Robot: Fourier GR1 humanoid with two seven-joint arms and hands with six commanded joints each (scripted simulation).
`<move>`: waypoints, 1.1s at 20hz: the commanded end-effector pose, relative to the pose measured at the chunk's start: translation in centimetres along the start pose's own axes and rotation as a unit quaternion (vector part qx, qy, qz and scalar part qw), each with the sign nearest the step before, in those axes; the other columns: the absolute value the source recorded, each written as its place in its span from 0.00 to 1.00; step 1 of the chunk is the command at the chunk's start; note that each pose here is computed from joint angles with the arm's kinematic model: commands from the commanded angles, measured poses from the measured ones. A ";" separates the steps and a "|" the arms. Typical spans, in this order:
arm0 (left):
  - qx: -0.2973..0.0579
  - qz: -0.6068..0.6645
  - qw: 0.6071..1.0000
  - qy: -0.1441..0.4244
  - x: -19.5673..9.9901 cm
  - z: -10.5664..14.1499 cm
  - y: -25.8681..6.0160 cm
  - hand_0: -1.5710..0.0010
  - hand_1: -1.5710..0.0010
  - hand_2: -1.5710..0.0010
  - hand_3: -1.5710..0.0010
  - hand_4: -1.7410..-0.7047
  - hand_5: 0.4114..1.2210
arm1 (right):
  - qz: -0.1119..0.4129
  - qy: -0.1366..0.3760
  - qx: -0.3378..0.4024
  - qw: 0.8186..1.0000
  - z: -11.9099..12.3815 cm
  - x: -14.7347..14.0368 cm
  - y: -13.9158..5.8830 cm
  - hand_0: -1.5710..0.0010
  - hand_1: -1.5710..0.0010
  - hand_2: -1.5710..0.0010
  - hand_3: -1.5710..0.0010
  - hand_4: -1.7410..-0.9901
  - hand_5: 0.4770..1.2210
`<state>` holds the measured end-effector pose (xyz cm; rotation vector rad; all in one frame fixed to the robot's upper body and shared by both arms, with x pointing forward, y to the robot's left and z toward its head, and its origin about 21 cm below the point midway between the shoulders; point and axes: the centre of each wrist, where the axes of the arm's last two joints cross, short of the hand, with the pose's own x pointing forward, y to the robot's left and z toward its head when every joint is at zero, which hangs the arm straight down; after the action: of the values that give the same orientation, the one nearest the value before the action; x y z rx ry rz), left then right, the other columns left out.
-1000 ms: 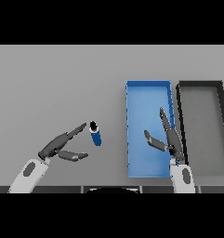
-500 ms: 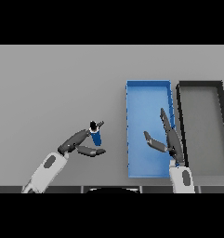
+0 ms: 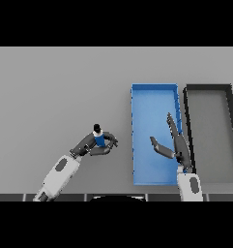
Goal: Pick up the blue pipe and place it into the blue bin.
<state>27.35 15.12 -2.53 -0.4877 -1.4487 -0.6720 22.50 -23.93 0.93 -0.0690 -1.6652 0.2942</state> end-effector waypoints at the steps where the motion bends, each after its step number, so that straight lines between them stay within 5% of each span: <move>1: 0.004 0.002 1.000 -0.009 -0.3 0.1 -0.1 0.46 0.40 0.36 0.36 0.25 0.69 | -0.001 -0.010 -0.001 1.000 0.1 0.3 0.0 1.00 1.00 1.00 1.00 0.64 0.18; 4: 0.004 -0.002 1.000 -0.025 -0.3 0.5 -1.0 0.24 0.20 0.18 0.23 0.13 0.84 | -0.002 -0.006 -0.003 1.000 0.1 0.2 0.2 1.00 1.00 1.00 1.00 0.64 0.18; 8: 0.006 -0.017 0.999 -0.050 0.5 -0.1 -1.9 0.10 0.08 0.07 0.13 0.06 0.93 | 0.004 -0.005 0.000 1.000 -0.1 0.2 0.0 1.00 1.00 1.00 1.00 0.65 0.19; 13: -0.015 -0.017 0.991 -0.129 3.8 -0.5 -2.5 0.03 0.03 0.02 0.09 0.03 0.98 | 0.012 -0.005 0.004 1.000 -0.1 0.2 -0.2 1.00 1.00 1.00 1.00 0.67 0.20; 22: -0.056 -0.030 0.990 -0.128 8.1 -1.2 -3.0 0.00 0.00 0.00 0.08 0.01 1.00 | 0.022 -0.013 0.003 1.000 0.4 -0.1 -0.2 1.00 1.00 1.00 1.00 0.74 0.21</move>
<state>26.17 11.10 5.09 -0.6401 -1.6778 -0.7635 22.18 -24.20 0.89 -0.0974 -1.6902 0.3342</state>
